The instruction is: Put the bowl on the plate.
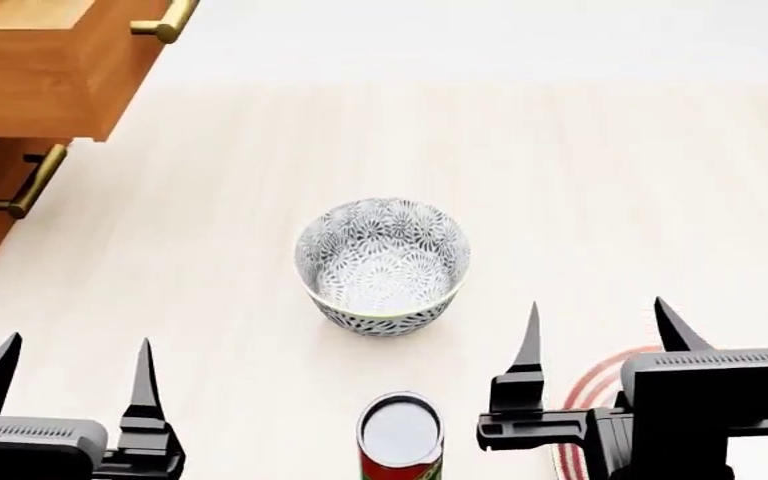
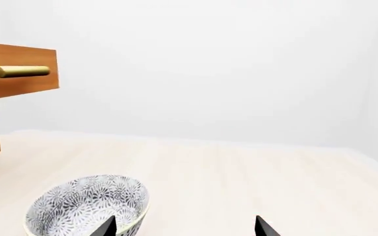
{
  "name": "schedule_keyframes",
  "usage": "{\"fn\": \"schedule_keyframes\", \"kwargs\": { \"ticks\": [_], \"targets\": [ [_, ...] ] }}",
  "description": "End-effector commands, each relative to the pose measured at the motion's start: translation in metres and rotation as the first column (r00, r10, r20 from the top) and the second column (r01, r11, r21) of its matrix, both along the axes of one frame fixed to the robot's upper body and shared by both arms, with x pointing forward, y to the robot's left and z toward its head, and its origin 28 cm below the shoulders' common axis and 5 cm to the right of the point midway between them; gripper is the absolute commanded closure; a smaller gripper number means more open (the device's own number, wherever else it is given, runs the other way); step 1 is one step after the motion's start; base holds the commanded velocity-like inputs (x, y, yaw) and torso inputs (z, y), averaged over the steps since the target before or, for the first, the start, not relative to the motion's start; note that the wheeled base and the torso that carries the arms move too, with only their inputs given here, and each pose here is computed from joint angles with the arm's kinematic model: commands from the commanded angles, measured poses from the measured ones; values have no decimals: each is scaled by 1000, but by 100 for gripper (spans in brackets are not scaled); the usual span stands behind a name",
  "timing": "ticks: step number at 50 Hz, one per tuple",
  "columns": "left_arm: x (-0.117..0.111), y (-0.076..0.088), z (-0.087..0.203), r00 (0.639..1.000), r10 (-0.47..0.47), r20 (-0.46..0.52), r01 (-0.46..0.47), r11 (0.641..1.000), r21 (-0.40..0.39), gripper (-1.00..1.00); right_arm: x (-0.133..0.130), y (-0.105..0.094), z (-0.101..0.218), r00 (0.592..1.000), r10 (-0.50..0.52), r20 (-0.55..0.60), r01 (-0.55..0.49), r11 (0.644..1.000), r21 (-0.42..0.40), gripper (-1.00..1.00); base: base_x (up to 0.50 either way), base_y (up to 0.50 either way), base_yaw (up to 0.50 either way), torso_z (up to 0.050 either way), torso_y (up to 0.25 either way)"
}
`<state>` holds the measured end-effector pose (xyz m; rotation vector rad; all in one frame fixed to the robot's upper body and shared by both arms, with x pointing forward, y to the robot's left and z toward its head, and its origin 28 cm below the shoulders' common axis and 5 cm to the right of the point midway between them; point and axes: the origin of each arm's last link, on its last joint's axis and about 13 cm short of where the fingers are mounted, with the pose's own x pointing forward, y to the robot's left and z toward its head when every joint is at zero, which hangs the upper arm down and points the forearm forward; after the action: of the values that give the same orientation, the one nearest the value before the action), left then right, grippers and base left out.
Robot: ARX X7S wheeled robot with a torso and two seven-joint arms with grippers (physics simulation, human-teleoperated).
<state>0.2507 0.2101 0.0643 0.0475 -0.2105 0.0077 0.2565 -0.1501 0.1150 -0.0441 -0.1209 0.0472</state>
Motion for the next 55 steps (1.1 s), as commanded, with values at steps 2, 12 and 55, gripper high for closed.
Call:
{"fn": "schedule_keyframes", "kwargs": {
  "ticks": [2, 12, 55],
  "targets": [
    [0, 0, 1, 1000, -1, 3, 1, 1000, 0, -100, -1, 0, -1, 1000, 1, -1, -1, 1000, 3, -100, 205, 0, 0, 0, 0],
    [-1, -1, 1, 1000, -2, 3, 2, 1000, 2, -100, -1, 0, -1, 1000, 0, -3, 0, 1000, 9, -100, 207, 0, 0, 0, 0],
    [0, 5, 1, 1000, 29, 5, -29, 1000, -3, -100, 10, 1, 12, 991, -10, -131, -1, 997, -82, -100, 113, 0, 0, 0, 0]
  ]
}}
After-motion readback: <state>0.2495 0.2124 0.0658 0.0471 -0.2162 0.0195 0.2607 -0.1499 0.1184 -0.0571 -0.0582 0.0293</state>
